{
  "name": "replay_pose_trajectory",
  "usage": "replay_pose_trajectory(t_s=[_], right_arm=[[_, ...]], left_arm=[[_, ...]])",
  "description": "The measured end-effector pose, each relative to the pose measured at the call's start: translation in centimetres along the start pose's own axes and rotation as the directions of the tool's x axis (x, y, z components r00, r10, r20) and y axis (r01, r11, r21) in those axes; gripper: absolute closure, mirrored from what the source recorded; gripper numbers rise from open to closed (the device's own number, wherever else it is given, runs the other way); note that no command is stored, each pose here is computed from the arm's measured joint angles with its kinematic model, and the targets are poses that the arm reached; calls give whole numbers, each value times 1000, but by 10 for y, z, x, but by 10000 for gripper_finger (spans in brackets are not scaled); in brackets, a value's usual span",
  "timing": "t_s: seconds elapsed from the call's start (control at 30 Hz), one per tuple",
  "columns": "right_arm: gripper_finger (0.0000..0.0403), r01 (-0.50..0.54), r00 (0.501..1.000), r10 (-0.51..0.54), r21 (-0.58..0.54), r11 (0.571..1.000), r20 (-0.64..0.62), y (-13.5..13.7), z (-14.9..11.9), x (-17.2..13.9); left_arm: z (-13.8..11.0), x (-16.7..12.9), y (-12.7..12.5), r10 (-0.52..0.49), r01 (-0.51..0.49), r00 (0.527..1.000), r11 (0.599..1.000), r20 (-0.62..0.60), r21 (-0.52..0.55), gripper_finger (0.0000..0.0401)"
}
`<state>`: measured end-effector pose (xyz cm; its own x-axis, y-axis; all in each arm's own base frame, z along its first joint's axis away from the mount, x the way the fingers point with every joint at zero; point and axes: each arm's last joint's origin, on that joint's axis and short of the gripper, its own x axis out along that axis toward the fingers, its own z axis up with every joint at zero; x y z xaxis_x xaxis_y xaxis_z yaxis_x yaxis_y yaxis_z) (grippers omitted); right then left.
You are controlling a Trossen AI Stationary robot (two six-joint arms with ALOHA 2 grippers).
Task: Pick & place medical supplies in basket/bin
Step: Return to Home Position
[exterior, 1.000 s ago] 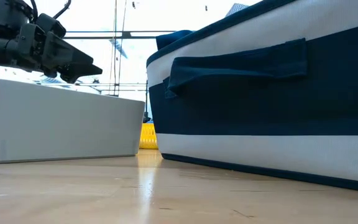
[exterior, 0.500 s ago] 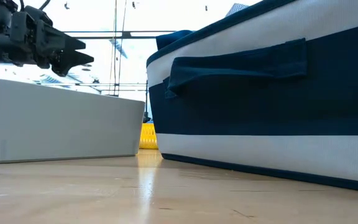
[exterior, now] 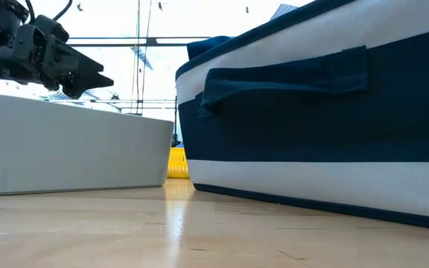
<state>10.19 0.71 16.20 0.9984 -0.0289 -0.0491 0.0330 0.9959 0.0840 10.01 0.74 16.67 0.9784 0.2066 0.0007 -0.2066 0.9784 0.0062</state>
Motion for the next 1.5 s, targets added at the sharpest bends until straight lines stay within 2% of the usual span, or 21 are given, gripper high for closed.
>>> replay_pose_trajectory(t_s=[0.2,0.33,0.47,0.8,1.03,1.27,1.5], right_arm=[[403,10,994,-10,-7,1000,-107,0,-9,6],[403,19,991,-21,-10,1000,-133,0,-11,8],[403,50,992,-52,-12,999,-113,-1,-10,8],[389,47,998,-47,-11,999,-47,0,-3,8],[395,45,998,-45,-8,999,-41,0,-3,9],[385,41,999,-41,-7,999,-33,0,-2,9],[385,41,999,-41,-7,999,-32,0,-2,9]], left_arm=[[-4,3,0,20,-20,998,1000,-52,-4,67],[-6,4,0,21,-22,998,1000,-65,-7,67],[-6,4,0,30,-30,997,1000,-66,-5,67],[-6,4,1,43,-43,997,999,-66,8,67],[-6,4,-1,-2,3,998,1000,-67,7,67],[-4,4,-1,-5,6,999,1000,-51,4,67],[0,4,-2,-28,29,1000,998,-9,57,67]])
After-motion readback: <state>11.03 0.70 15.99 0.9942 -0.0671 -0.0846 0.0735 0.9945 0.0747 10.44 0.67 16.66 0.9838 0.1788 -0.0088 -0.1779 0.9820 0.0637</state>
